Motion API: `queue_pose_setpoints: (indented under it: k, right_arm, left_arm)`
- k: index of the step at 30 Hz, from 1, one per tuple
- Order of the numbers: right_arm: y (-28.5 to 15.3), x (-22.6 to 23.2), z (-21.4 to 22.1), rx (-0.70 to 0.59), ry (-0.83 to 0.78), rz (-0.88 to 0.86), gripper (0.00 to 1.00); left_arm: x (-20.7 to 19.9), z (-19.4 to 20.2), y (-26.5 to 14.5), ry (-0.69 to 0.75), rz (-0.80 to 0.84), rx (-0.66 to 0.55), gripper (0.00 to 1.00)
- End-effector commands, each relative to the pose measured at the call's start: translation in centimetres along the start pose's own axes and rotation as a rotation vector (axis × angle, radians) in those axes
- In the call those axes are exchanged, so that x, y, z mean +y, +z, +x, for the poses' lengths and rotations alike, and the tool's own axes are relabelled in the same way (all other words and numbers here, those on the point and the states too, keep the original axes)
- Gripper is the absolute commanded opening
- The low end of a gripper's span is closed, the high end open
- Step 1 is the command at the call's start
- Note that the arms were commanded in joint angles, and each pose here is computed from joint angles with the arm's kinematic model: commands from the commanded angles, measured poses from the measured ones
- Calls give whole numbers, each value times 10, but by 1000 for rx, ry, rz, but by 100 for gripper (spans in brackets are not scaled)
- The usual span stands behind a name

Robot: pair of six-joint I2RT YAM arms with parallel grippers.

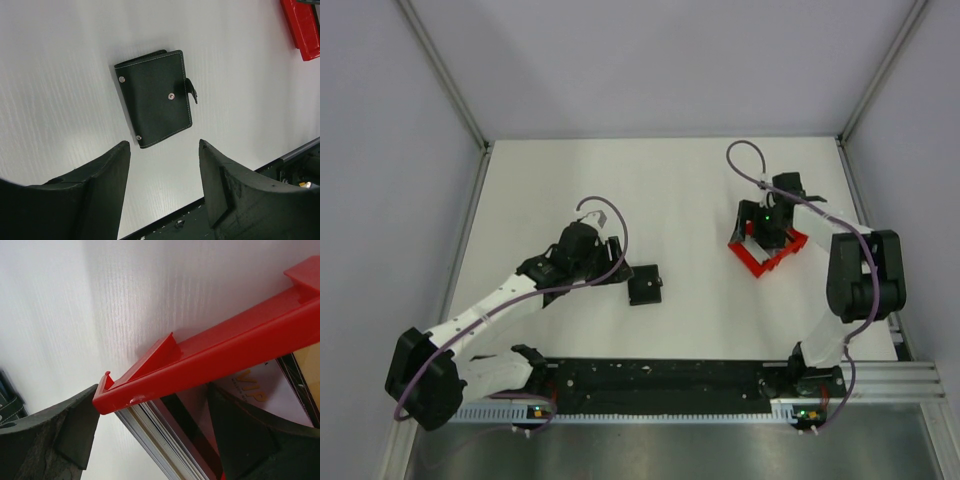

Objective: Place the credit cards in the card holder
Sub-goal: Pick up the credit card from the storage box.

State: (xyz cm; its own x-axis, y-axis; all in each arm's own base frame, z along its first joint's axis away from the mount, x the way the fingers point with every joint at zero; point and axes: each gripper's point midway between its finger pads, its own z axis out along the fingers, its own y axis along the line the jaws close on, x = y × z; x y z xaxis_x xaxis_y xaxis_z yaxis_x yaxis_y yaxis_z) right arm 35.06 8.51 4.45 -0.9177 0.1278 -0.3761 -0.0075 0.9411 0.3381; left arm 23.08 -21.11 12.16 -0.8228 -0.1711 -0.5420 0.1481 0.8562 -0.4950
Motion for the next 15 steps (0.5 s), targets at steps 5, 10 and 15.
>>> queue_pose_setpoints:
  k: [5, 10, 15]
  right_arm:
    - [-5, 36, 12, 16, 152, -92, 84]
    - [-7, 55, 15, -57, 192, -96, 84]
    - [-22, 61, 2, -116, 114, -90, 84]
  left_arm:
    - [-9, -4, 6, -9, 38, -14, 61]
    - [-10, -3, 9, -13, 43, 0, 61]
    - [-9, -2, 7, -10, 36, 4, 61]
